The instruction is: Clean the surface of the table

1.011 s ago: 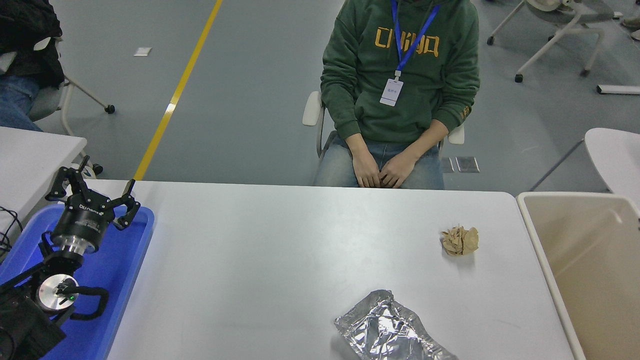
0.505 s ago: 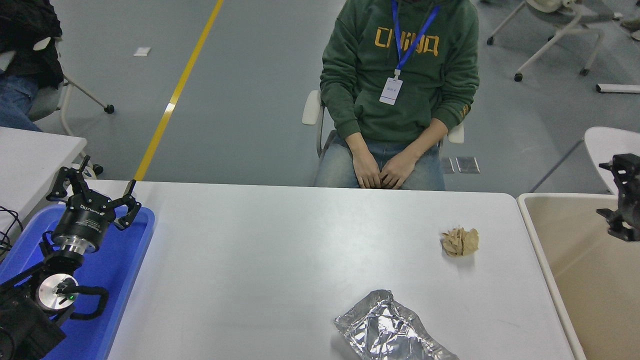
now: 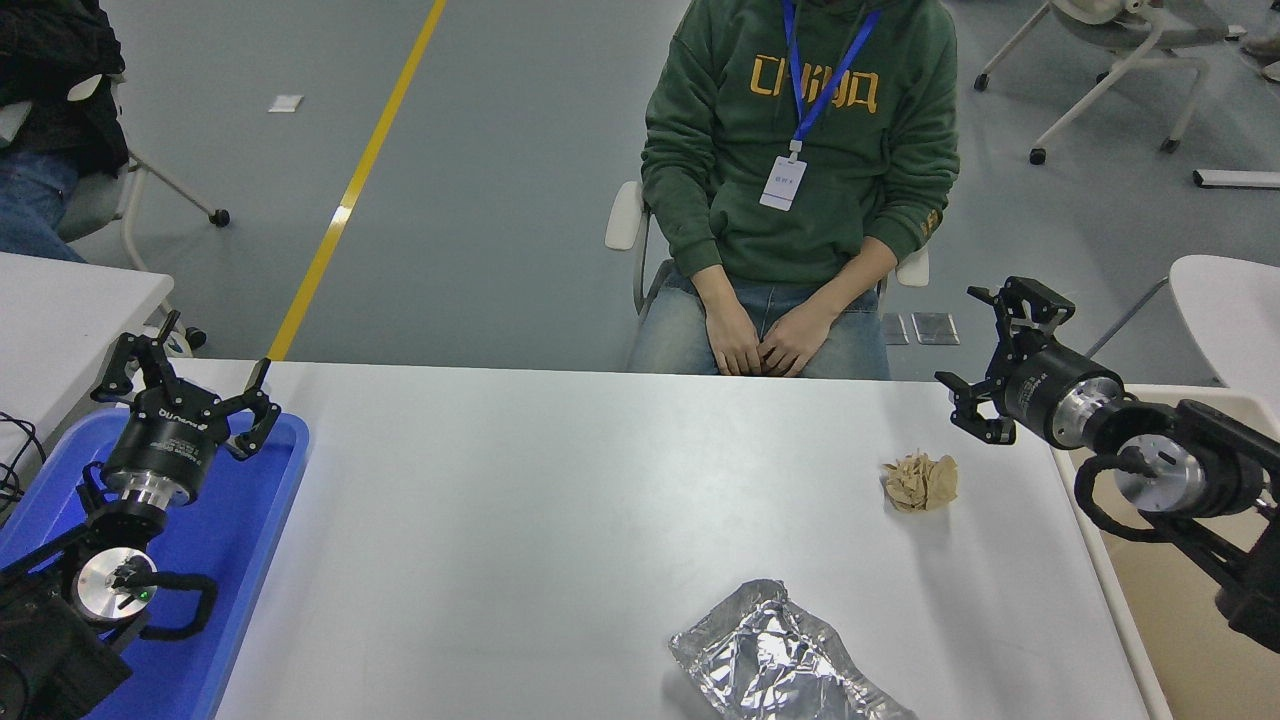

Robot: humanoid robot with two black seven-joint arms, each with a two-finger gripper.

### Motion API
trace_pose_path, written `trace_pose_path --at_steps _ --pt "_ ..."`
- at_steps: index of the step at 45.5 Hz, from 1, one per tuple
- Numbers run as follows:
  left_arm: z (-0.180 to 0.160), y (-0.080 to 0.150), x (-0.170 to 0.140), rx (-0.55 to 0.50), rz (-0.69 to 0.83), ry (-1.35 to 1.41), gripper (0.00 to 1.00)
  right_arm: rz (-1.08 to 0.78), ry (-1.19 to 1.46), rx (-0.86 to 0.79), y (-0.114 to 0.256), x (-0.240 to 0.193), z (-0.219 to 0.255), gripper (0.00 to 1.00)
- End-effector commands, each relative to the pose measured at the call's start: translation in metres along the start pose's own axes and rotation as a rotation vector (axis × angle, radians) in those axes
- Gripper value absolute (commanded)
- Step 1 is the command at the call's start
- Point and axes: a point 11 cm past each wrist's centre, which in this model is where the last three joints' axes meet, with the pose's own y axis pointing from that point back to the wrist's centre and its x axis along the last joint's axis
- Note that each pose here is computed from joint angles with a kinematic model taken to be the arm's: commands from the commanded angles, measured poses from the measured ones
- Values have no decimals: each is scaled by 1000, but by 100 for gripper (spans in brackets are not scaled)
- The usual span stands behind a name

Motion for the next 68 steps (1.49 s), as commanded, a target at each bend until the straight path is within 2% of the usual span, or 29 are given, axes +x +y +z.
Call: trace_pose_path --at_steps 1,39,50,62,68 --pt "0 0 0 0 0 0 100 0 -184 34 -16 -27 44 100" --pt "0 0 0 0 0 0 100 17 -137 56 -19 -24 52 100" --pt "0 0 0 0 0 0 100 -32 243 54 -3 -1 17 100" --pt "0 0 0 0 0 0 100 -135 698 40 39 18 -24 100" --pt "0 0 0 0 0 0 100 -202 799 22 69 21 -40 100"
